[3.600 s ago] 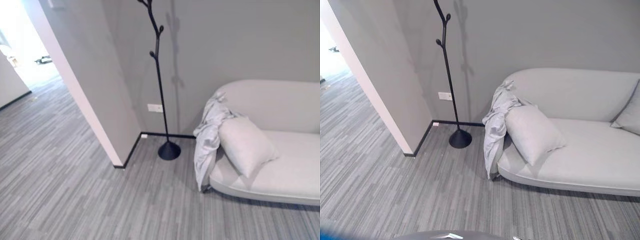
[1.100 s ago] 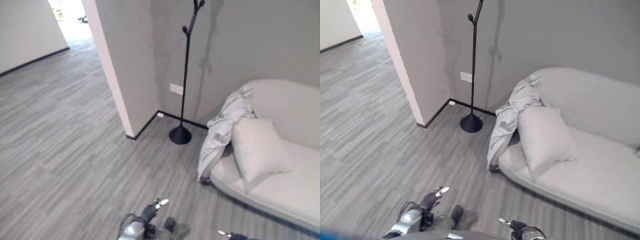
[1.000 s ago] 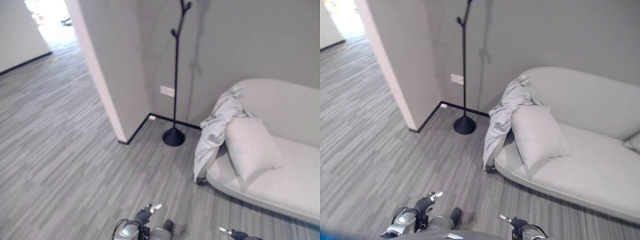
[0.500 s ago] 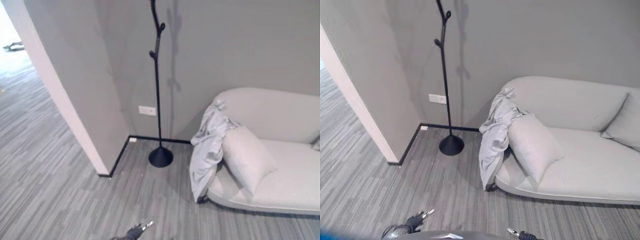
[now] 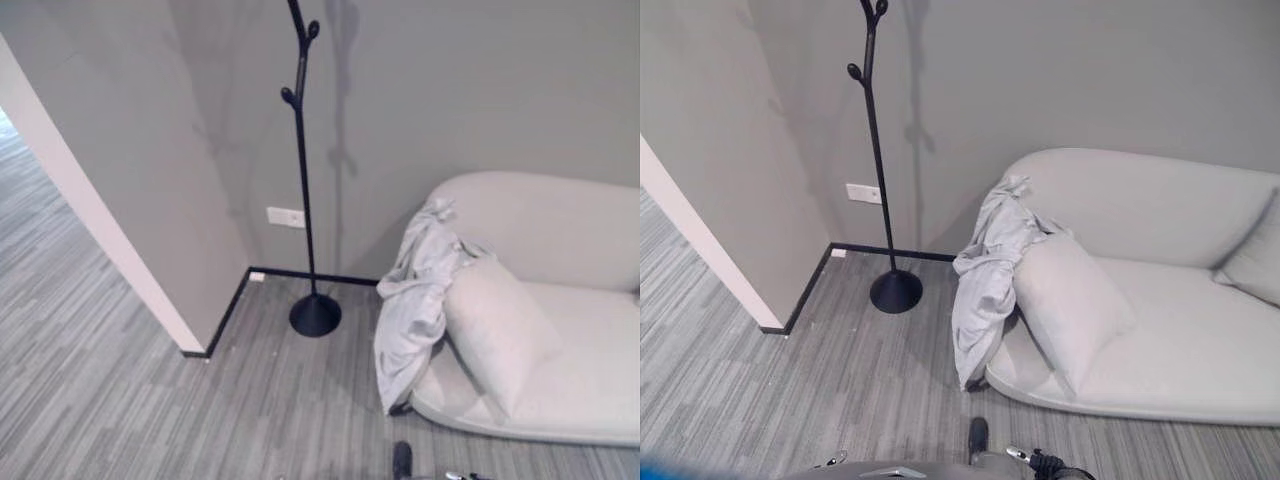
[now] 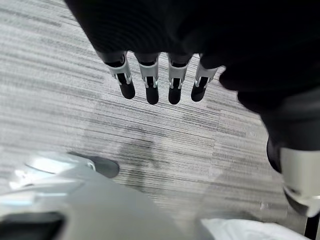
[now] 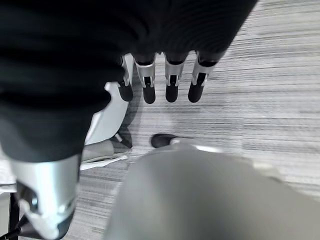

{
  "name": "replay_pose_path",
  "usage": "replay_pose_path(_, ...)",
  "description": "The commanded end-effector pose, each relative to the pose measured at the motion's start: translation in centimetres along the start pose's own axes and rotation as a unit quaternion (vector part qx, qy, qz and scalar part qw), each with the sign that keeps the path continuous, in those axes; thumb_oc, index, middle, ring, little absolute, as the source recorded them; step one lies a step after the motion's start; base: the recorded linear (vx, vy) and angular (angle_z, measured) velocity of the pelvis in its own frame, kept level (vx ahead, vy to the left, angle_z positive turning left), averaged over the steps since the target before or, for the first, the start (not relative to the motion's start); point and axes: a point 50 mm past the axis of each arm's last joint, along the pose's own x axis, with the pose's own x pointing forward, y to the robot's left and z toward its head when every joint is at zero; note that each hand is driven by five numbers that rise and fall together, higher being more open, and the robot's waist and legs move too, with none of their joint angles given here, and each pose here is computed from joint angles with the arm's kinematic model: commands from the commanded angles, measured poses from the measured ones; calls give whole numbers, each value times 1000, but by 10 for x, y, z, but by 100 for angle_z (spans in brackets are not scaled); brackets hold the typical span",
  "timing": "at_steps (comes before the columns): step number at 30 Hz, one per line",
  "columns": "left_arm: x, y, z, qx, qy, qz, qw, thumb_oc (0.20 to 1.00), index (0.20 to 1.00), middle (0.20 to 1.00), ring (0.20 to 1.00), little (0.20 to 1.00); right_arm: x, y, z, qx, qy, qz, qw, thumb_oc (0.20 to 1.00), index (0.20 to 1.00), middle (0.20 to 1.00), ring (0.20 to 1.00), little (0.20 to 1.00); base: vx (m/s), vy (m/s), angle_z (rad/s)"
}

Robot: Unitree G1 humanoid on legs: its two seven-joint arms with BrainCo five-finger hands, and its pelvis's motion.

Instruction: Hang the clothes on the sofa on the clothes rack.

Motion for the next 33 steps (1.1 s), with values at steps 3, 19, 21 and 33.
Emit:
replay_pose_path(3,4,-35,47,31,-77,-47,995,1000,1000,1000,1000,1000,2,9,28,-1,-53,13,998,1000,1000,1000,1000,1000,171,-163,16)
replay_pose_path(19,-10,-62,92,21,-200,-106,974,1000,1000,1000,1000,1000,-72,-6,209,-153,-428,-72,888,1000,1000,1000,1000,1000,125,-31,0)
replay_pose_path(21,-10,-62,92,21,-202,-107,973,1000,1000,1000,1000,1000,-80,-6,216,-159,-447,-82,876,1000,1000,1000,1000,1000,151,140,-14)
replay_pose_path(33,-2,-27,79,-18,-168,-32,985,1000,1000,1000,1000,1000,-129,-3,239,-348,-539,-204,739,1000,1000,1000,1000,1000,197,224,-42)
